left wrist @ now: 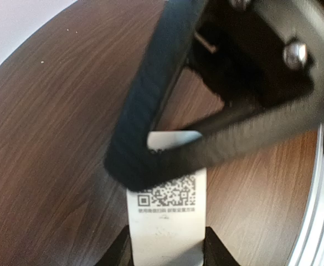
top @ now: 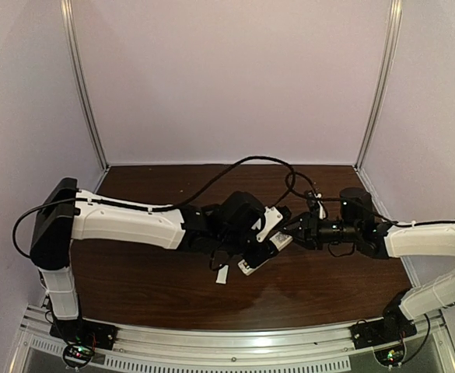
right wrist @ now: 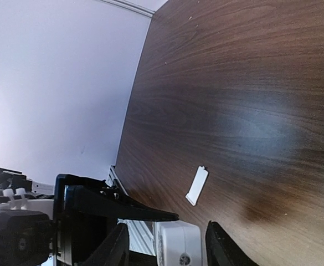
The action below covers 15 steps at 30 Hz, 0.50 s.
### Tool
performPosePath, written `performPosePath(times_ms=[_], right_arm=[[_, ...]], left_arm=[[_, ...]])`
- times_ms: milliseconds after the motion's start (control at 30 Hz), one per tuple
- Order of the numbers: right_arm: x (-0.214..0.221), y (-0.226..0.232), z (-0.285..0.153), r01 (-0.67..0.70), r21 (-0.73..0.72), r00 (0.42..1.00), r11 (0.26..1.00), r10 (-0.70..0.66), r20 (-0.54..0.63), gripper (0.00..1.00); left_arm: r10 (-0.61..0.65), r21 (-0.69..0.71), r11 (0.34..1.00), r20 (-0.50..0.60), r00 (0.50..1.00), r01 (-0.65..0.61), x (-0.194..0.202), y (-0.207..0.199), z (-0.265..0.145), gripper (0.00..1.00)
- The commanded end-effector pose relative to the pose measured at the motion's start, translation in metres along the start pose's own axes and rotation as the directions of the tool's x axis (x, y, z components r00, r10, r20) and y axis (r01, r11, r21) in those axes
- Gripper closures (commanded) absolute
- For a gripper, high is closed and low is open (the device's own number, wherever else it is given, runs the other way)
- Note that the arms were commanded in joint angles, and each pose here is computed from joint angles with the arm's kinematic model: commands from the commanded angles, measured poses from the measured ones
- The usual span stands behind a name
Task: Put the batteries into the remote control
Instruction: Pass from the right arm to the left, then place the remote control without the battery cover at the center of the board.
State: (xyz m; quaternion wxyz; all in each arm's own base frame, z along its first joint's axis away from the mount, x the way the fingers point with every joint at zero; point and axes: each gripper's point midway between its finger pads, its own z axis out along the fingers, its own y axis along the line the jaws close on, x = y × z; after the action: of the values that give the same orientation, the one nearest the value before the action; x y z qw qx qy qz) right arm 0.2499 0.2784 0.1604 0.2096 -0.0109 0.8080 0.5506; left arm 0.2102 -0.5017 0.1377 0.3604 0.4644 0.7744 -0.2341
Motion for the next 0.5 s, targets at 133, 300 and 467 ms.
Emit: performPosePath(times_ms=[133,300,467], right_arm=[[-0.034,-0.021,-0.044,0.059,0.191,0.992,0.98,-0.079,0.1,0.44],[-0.045,-0.031,-0.069,0.042,0.244,0.982,0.969,-0.085,0.17,0.38],[-0.054,-0.018,-0.09,0.078,0.246,0.961,0.966,-0.138,0.238,0.28]], left_arm=[[0.067,0.024,0.998,-0.165,0.984,-0.064,0.045,0.004,0.021,0.83],[0.106,0.037,0.994,-0.231,0.967,-0.101,0.058,0.005,0.035,0.83],[0.136,0.036,0.991,-0.28,0.95,-0.131,0.069,0.007,0.049,0.83]])
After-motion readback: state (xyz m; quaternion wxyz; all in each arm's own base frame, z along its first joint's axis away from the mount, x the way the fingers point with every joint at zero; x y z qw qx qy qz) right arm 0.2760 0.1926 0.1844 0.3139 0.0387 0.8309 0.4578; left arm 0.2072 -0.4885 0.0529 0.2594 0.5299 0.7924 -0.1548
